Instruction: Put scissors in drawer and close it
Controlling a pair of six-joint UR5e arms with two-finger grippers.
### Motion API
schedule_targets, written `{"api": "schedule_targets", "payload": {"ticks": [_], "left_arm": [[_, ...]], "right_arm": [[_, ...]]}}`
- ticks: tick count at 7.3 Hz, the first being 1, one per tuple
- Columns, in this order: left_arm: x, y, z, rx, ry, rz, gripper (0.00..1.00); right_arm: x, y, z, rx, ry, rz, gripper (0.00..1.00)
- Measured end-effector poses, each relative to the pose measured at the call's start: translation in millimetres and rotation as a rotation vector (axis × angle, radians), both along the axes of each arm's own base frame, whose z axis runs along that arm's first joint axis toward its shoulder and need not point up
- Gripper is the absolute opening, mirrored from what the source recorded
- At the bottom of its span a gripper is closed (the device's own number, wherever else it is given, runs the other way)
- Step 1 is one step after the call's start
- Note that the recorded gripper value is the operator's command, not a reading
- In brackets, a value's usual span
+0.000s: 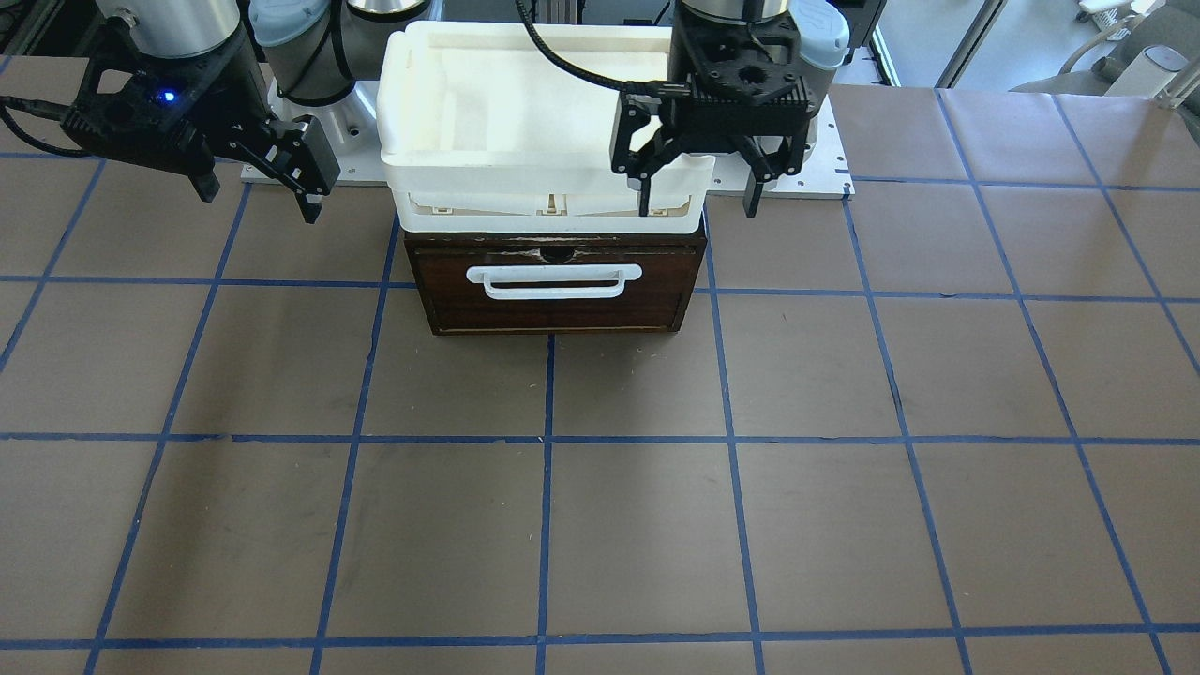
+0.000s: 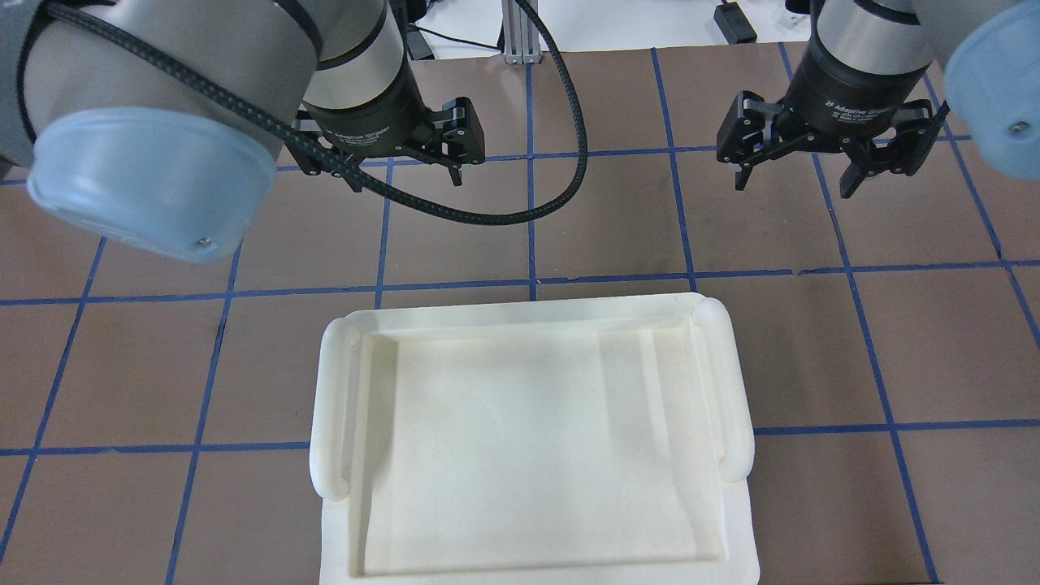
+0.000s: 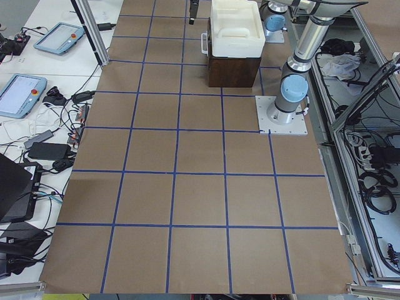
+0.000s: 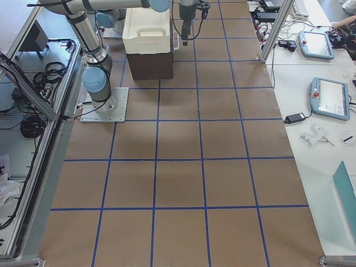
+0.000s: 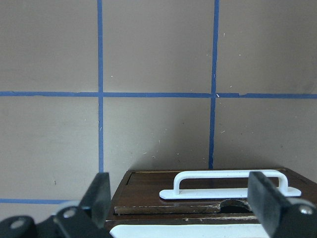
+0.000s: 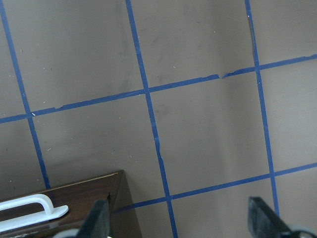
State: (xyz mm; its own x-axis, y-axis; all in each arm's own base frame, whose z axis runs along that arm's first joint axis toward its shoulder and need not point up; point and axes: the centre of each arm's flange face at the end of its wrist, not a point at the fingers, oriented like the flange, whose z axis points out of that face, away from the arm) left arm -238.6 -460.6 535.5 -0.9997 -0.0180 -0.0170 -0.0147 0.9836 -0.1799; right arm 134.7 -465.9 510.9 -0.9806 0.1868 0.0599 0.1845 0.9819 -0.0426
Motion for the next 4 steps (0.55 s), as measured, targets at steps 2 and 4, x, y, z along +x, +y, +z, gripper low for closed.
{"api": "schedule_targets", "payload": {"ticks": [2, 4], "left_arm": [[57.3, -3.6, 13.2, 0.033, 0.011, 0.067, 1.00], [86.7, -1.3, 18.5, 0.051, 0.017, 0.117, 1.00]], "right_arm": [[-0.1, 0.0, -0.4, 0.002, 0.001, 0.000, 1.00], [-0.2, 0.1, -0.6, 0.003, 0.002, 0.000, 1.00]]}}
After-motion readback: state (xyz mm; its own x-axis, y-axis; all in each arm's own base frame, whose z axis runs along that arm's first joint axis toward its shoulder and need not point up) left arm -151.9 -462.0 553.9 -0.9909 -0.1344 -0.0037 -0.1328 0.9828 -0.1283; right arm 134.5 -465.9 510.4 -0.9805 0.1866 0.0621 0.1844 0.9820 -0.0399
